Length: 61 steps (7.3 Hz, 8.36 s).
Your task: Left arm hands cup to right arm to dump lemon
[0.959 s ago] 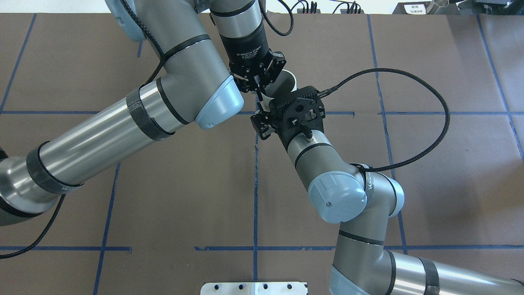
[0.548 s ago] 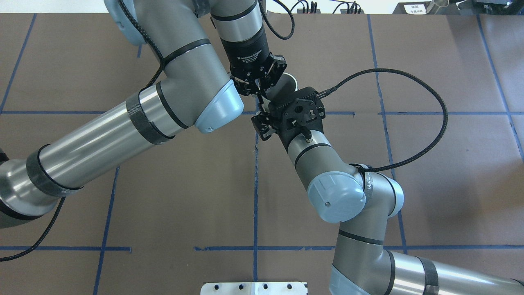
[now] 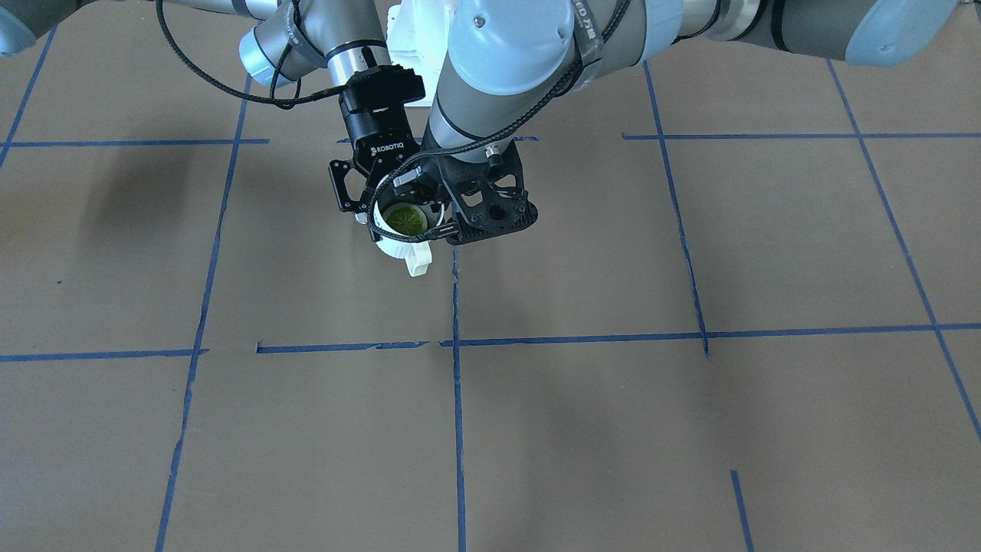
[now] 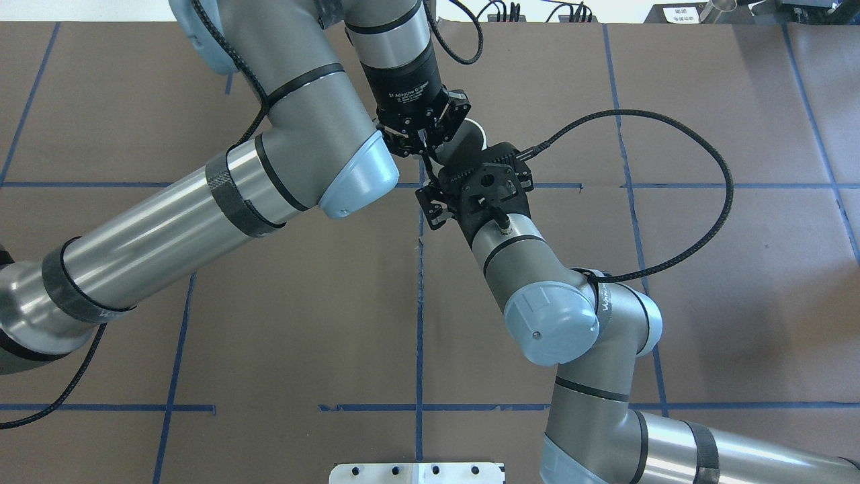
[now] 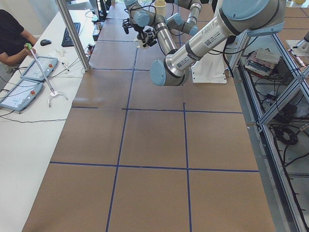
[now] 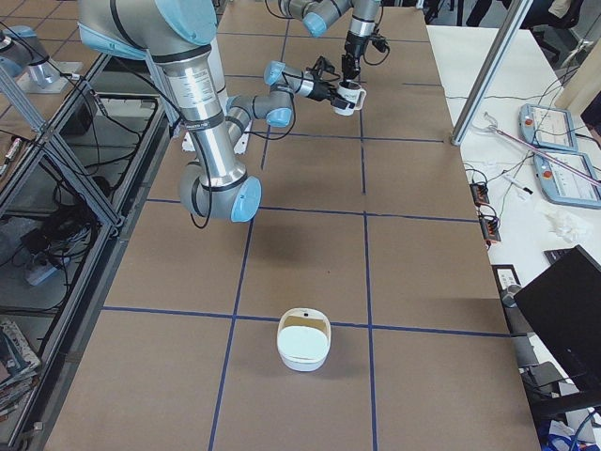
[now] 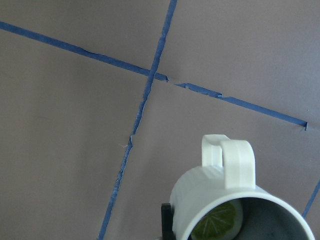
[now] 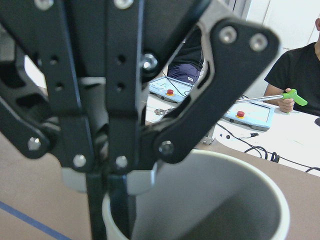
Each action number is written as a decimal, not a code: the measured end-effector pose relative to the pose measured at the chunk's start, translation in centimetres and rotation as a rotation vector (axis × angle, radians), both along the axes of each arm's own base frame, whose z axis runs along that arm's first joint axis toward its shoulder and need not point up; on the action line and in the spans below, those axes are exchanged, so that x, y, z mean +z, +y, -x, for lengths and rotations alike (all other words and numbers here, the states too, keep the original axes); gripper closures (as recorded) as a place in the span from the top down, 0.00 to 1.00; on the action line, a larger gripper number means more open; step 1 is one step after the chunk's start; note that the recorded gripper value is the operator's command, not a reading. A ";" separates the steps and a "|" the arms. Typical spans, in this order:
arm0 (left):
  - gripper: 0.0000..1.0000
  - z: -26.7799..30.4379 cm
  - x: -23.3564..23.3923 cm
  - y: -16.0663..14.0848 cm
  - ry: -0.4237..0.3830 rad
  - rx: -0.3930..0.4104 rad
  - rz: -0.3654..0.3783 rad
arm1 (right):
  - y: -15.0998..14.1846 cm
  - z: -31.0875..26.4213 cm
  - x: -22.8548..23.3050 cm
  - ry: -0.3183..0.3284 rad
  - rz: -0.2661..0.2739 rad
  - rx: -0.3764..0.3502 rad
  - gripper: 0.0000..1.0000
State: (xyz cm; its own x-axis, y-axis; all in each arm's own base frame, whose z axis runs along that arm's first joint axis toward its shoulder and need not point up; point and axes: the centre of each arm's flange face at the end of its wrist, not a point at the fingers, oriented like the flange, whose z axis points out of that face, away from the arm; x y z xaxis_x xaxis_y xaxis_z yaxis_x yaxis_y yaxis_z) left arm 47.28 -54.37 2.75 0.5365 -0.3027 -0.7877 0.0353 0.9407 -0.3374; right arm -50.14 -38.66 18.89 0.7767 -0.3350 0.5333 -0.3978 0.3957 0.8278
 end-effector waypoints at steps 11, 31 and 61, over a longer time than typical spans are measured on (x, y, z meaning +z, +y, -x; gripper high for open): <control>1.00 6.8 4.1 2.7 0.052 -0.041 -0.059 | 4.0 -18.1 11.7 -0.028 0.120 0.102 0.04; 1.00 7.1 3.4 3.1 0.037 -0.101 -0.069 | 10.5 -52.6 51.6 -1.506 0.772 0.162 0.17; 0.99 6.8 3.2 2.3 0.009 -0.142 -0.097 | -9.4 -19.3 15.6 -0.819 0.426 0.307 0.16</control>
